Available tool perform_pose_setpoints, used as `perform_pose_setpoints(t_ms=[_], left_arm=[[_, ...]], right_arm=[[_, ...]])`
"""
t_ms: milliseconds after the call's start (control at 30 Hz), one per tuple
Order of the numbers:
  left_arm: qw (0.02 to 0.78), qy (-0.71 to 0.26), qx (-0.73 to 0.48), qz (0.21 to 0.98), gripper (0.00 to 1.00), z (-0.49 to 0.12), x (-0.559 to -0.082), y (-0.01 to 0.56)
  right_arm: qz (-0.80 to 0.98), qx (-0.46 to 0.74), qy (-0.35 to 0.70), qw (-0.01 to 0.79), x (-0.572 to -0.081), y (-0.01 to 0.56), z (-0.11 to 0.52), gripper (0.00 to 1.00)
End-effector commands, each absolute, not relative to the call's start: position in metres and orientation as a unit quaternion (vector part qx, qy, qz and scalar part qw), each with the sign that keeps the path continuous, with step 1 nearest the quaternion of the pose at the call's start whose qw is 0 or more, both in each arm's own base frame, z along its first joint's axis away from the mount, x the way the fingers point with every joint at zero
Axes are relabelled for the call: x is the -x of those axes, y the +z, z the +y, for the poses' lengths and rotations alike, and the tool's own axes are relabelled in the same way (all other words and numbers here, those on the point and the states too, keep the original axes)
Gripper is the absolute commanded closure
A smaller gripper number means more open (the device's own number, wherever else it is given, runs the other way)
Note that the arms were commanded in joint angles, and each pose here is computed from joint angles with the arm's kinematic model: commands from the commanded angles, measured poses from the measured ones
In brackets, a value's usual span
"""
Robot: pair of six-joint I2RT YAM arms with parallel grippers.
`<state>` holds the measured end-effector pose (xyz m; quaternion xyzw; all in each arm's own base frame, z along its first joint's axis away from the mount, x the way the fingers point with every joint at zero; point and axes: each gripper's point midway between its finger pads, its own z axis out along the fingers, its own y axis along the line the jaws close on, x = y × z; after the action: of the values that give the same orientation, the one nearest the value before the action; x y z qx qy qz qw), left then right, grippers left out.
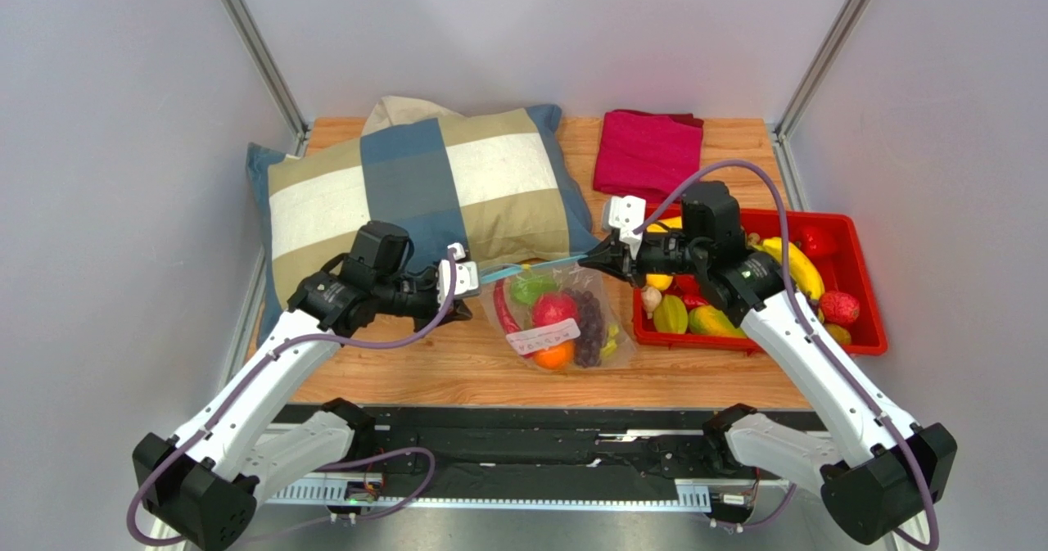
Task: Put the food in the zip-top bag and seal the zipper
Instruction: Zip the zipper food storage bag at the center of the board.
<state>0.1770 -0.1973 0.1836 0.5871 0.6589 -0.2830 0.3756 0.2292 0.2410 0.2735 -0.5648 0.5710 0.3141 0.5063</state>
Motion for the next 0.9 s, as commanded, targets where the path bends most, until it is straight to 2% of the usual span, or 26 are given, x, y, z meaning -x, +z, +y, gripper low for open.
perform_pose_setpoints(t_ms=[0,33,67,167,267,467,633,833,867], left_arm=[[0.402,-0.277,-0.591,0.642,0.97,-0.194,-0.177,0.197],[0.413,-0.289,-0.577,0.643,0.9,-0.199,-0.177,0.207],[0.438,-0.29,-0.571,0.631,0.72,-0.204,-0.186,0.22],[0.478,-0.31,-0.56,0.601,0.52,-0.22,-0.197,0.255],[0.489,-0.316,-0.574,0.576,0.47,-0.238,-0.207,0.269],[0.498,-0.322,-0.597,0.54,0.44,-0.269,-0.219,0.274],[0.482,-0.343,-0.615,0.521,0.44,-0.283,-0.209,0.27],[0.472,-0.35,-0.619,0.52,0.6,-0.293,-0.211,0.262],[0.47,-0.349,-0.619,0.524,0.67,-0.294,-0.214,0.259]], right_arm=[[0.536,0.565,0.309,0.546,-0.228,0.297,0.242,1.0],[0.532,0.567,0.316,0.544,-0.225,0.297,0.243,1.0],[0.526,0.57,0.319,0.544,-0.223,0.298,0.244,1.0],[0.508,0.582,0.324,0.546,-0.218,0.298,0.246,1.0],[0.493,0.594,0.326,0.546,-0.213,0.298,0.247,1.0],[0.468,0.611,0.327,0.547,-0.204,0.3,0.249,1.0],[0.47,0.61,0.327,0.547,-0.205,0.301,0.251,1.0],[0.468,0.61,0.329,0.548,-0.204,0.303,0.252,1.0],[0.469,0.609,0.328,0.548,-0.204,0.303,0.251,1.0]])
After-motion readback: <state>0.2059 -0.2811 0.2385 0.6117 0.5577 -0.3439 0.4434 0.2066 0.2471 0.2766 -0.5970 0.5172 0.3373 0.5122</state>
